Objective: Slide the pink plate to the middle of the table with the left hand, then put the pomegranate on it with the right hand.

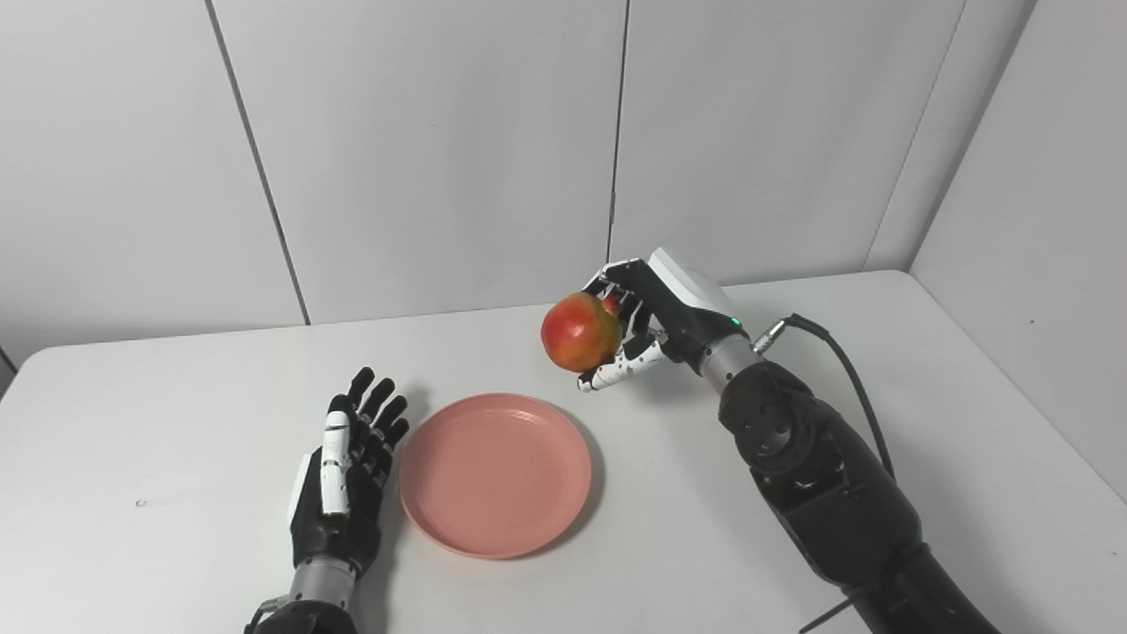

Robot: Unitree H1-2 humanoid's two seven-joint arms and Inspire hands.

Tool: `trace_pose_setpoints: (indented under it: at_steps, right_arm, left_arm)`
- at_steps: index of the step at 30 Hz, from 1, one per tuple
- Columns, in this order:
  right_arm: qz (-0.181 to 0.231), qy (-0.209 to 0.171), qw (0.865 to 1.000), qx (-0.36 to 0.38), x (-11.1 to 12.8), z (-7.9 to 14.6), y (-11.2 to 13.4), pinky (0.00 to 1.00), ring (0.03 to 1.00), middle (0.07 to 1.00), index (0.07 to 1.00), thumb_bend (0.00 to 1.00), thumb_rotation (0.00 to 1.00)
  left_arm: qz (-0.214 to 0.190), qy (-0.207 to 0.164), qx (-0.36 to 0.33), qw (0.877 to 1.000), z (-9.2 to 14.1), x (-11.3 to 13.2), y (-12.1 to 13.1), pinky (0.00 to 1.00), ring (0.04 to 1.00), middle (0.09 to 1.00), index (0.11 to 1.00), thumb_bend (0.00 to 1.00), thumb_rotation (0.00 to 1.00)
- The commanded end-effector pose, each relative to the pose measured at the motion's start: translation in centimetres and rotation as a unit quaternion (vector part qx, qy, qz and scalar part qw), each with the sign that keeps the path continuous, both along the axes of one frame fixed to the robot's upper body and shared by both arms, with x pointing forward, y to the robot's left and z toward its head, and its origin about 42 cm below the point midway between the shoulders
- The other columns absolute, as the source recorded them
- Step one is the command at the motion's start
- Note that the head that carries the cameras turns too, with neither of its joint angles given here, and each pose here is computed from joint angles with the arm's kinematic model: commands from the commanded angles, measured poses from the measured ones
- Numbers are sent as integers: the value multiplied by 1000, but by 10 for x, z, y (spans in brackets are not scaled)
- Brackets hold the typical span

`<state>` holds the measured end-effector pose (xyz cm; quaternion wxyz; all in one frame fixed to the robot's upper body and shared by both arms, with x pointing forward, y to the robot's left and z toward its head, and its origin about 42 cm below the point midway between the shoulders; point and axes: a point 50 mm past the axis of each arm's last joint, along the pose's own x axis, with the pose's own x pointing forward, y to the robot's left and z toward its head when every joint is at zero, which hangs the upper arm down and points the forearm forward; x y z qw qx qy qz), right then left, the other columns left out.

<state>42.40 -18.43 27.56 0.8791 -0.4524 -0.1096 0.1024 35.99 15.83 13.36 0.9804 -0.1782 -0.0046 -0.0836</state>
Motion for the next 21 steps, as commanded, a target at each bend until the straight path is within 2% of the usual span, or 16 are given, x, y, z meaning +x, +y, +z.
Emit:
trace_pose_setpoints:
  at_steps: [1, 7, 9, 16, 21]
  right_arm:
    - [28, -54, 998, 1, 4, 29, 14, 444, 480, 482, 492, 530, 0]
    - [61, -45, 997, 6, 6, 17, 35, 348, 396, 439, 522, 525, 0]
    - [75, -33, 997, 15, 6, 10, 45, 335, 396, 440, 528, 524, 0]
    - [97, -14, 995, 18, 4, -13, 67, 346, 410, 445, 525, 525, 0]
    - [102, -9, 995, 20, 4, -21, 72, 361, 419, 450, 519, 526, 0]
  left_arm:
    - [-1, 18, 4, 1000, -5, -4, -6, 924, 919, 931, 917, 394, 1000]
    - [3, 19, 5, 1000, -5, -4, -14, 924, 914, 927, 915, 398, 1000]
    - [8, 20, 9, 1000, -4, -4, -18, 915, 906, 920, 910, 398, 1000]
    - [12, 25, 12, 1000, -4, -3, -25, 900, 896, 909, 901, 406, 1000]
    - [13, 28, 12, 999, -3, -3, -29, 896, 890, 904, 897, 406, 1000]
